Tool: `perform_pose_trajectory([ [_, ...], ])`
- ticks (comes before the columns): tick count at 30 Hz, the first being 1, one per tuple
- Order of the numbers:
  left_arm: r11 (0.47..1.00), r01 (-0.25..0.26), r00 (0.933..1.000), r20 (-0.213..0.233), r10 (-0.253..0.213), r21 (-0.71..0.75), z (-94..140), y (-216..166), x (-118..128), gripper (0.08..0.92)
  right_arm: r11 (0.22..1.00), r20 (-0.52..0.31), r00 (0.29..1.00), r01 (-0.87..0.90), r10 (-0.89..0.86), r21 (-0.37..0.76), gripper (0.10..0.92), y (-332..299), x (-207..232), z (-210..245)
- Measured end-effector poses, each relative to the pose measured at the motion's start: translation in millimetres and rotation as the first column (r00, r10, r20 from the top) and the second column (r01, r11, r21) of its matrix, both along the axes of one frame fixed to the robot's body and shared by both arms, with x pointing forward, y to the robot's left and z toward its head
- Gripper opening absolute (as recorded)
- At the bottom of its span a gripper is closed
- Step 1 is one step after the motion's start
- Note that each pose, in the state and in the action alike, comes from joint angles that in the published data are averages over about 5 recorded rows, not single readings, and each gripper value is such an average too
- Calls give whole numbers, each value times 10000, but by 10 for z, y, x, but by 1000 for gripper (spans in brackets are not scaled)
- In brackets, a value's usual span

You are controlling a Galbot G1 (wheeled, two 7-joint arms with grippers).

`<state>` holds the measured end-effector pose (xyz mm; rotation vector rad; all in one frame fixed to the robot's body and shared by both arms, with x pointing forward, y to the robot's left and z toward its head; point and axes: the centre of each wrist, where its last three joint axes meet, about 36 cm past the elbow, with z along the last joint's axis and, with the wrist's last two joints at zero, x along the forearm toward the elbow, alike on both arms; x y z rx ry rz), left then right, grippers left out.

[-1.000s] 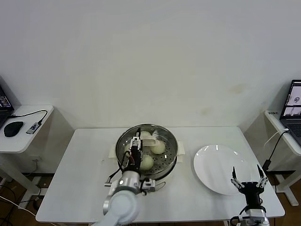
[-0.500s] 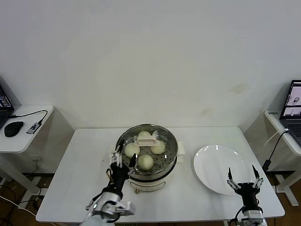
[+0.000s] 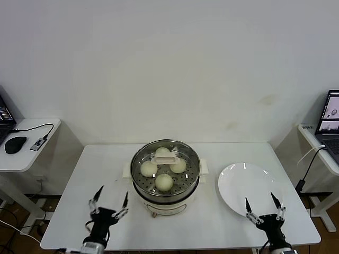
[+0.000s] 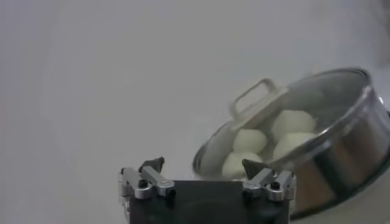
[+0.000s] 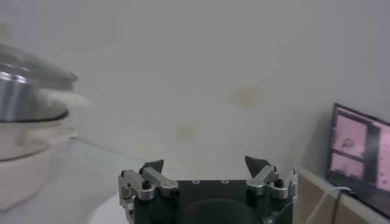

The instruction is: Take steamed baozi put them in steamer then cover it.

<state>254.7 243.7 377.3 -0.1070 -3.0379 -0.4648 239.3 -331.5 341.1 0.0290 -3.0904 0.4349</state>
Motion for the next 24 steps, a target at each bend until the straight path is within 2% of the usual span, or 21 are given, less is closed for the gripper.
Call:
perform_pose_trajectory([
  [3,9956,-617,9979,-225,602,-711,-99,74,-126,823,9997,-79,9998,-167,169,177,823,13,-67,4],
  [6,9860,-1153,9928,-460,1105,-1201,-188,144,-237,823,9989,-181,9993,-312,319,344,823,34,-122,-3],
  [11,9700,-1723,9842,-717,1621,-1714,-270,264,-374,823,9970,-360,9979,-508,530,591,823,58,-200,-12],
  [17,9559,-1977,9786,-1002,1797,-2174,-302,325,-495,823,9941,-540,9957,-707,753,827,823,67,-275,5],
  [24,9473,-1952,9783,-1190,1696,-2539,-293,295,-560,823,9893,-880,9910,-902,1005,1143,823,107,-351,15],
])
